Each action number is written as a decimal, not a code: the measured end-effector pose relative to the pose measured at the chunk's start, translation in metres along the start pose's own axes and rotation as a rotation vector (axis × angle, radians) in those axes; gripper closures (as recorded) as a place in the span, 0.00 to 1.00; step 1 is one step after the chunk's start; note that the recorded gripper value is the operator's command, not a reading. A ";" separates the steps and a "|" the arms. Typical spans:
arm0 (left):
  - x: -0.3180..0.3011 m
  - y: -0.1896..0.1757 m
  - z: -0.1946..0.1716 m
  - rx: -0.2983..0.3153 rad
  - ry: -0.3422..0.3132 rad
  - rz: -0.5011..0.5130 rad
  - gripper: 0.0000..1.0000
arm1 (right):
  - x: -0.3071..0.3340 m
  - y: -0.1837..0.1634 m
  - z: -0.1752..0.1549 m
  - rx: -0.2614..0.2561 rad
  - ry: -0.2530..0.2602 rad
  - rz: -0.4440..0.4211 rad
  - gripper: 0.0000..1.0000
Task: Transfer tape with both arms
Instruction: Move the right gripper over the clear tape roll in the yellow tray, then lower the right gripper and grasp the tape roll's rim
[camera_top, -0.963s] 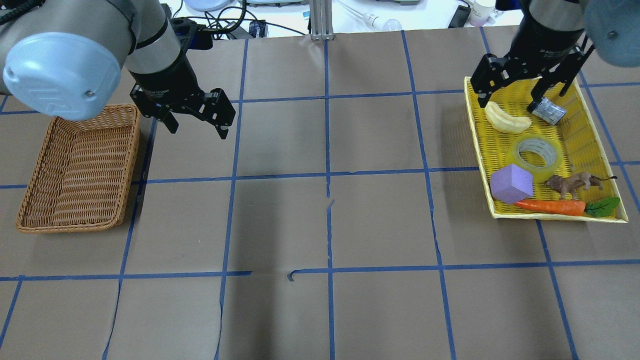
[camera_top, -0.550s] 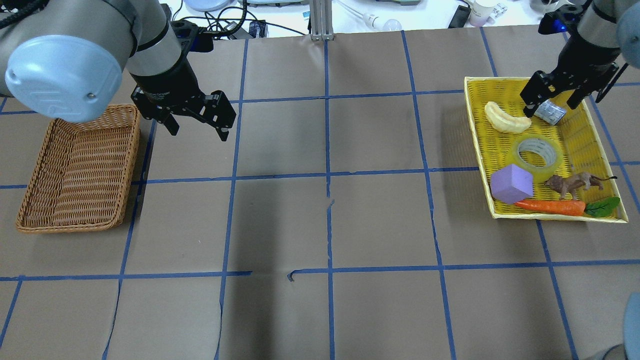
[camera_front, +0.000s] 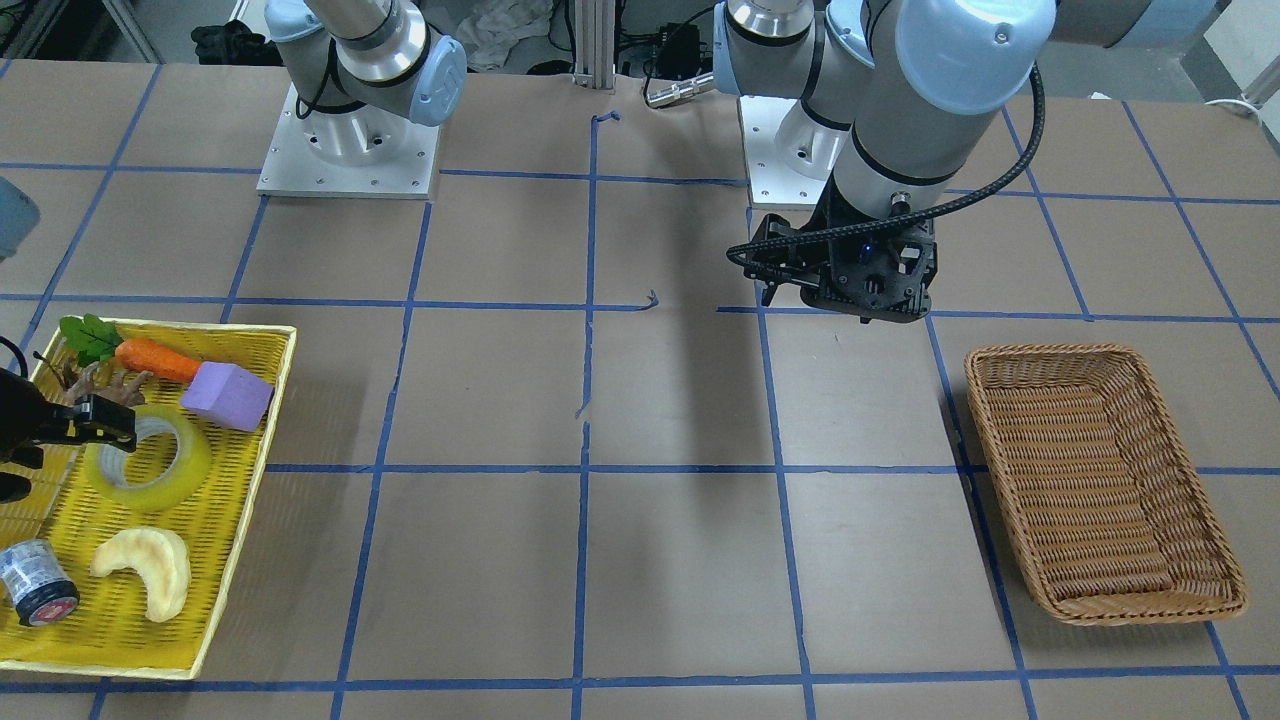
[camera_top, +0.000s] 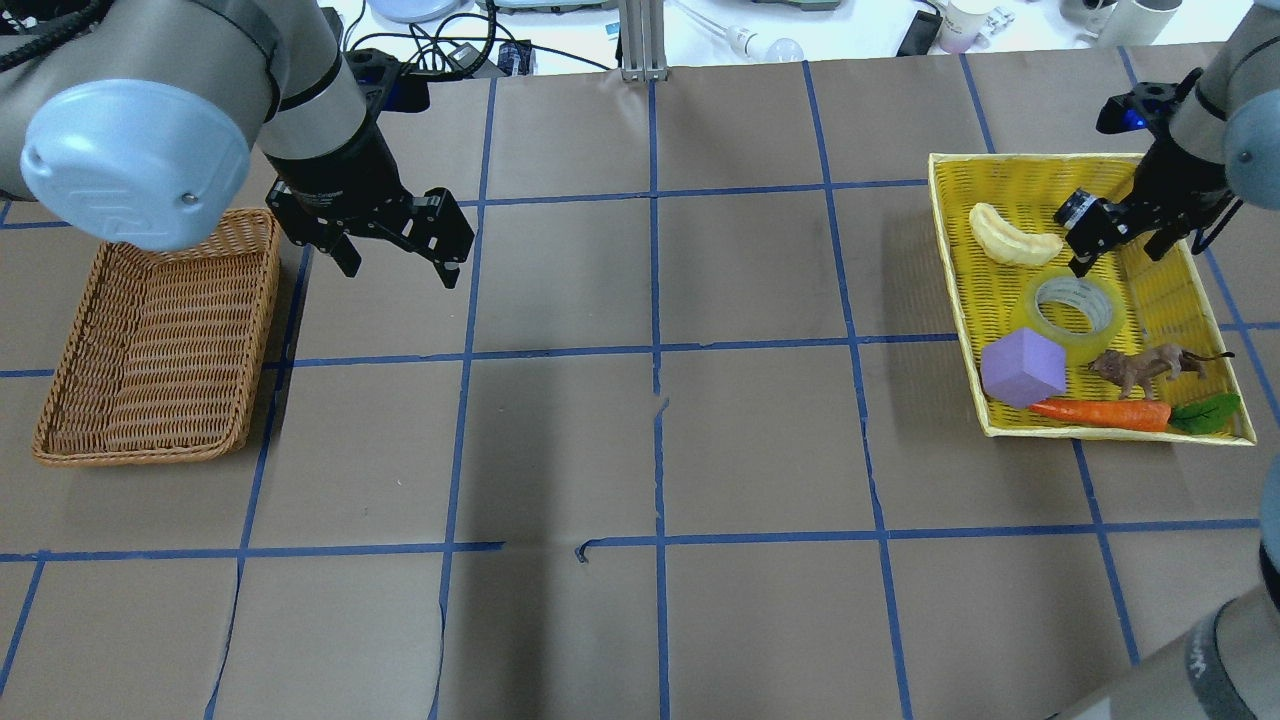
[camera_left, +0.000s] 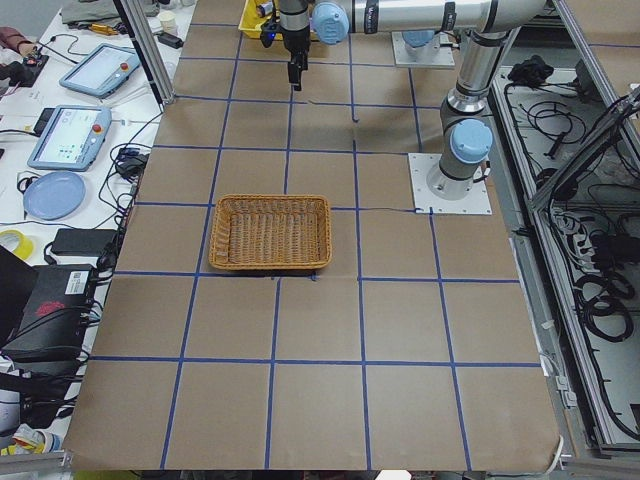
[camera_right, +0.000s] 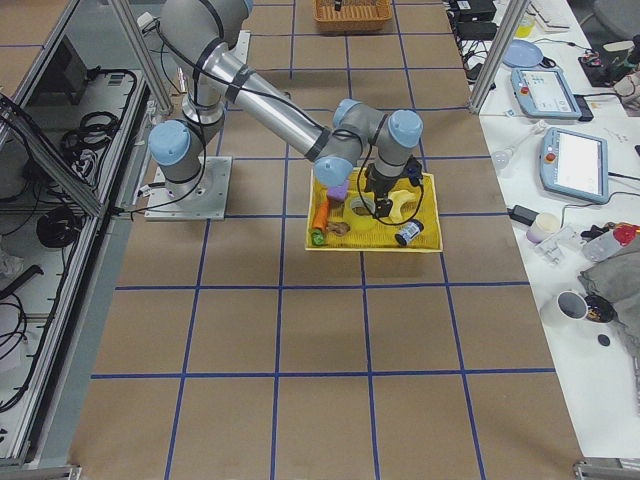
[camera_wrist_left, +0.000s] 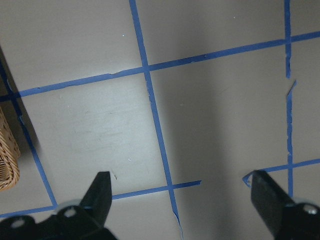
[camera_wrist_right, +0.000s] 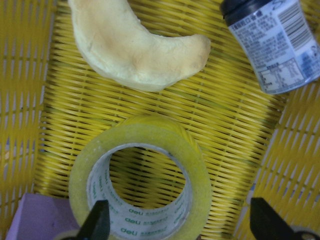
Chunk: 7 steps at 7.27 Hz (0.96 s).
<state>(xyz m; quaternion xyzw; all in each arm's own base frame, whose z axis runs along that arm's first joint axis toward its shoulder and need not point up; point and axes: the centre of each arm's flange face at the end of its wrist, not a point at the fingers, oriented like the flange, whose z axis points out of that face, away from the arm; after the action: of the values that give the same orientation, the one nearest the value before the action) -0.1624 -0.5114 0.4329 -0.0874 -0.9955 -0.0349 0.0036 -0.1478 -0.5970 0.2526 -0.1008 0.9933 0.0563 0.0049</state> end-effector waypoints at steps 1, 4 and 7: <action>0.000 0.000 0.002 -0.003 0.000 0.000 0.00 | 0.004 0.000 0.017 -0.010 -0.005 0.001 0.25; 0.000 0.001 0.003 -0.003 0.001 0.000 0.00 | 0.009 0.007 0.041 -0.030 0.004 -0.007 1.00; 0.000 0.001 0.003 -0.003 0.001 0.000 0.00 | 0.011 0.007 0.037 -0.021 0.027 -0.016 1.00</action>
<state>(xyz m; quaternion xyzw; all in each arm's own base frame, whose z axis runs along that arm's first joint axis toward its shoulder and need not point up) -0.1623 -0.5103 0.4298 -0.0875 -0.9955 -0.0364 0.0039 -0.1602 -0.5885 0.2163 -0.1095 0.9918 0.0653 -0.0094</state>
